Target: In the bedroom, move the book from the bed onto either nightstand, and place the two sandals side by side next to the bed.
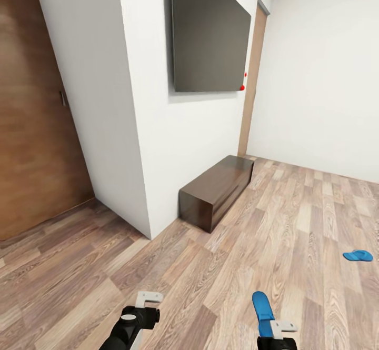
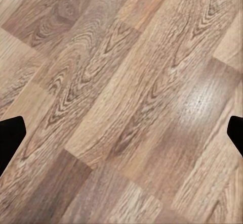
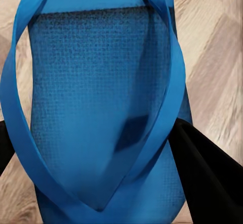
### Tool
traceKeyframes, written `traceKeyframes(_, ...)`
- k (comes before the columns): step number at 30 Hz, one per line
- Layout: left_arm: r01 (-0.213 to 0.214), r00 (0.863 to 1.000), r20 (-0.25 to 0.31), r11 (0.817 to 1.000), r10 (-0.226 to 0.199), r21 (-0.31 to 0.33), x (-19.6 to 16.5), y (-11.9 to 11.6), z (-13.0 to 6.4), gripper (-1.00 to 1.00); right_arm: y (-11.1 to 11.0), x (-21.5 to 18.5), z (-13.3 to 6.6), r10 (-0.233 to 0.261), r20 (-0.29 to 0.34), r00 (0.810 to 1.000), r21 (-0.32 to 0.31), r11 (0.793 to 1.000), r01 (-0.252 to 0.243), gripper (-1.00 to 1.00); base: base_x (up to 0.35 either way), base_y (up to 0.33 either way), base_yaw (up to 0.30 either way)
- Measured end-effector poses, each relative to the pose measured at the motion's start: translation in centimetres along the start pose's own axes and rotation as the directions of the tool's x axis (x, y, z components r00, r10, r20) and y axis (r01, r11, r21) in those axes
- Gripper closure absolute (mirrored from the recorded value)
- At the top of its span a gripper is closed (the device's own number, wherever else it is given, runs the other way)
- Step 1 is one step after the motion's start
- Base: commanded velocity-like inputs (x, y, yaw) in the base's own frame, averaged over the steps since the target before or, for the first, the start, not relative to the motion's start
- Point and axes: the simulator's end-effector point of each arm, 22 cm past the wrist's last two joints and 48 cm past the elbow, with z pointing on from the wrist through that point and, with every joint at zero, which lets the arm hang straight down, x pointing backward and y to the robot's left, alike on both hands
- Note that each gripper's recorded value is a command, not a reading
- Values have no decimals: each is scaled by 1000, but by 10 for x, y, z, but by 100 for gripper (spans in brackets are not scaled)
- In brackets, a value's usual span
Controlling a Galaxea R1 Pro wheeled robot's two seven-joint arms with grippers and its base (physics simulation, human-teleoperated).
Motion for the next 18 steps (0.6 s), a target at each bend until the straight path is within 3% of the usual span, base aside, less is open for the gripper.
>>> traceKeyframes(18, -1, 1000, -3, 1000, 1, 2, -25, 2, -26, -100, -7, -24, -26, -1, -2, 1000, 0, 1000, 1, 100, 0, 0, -198)
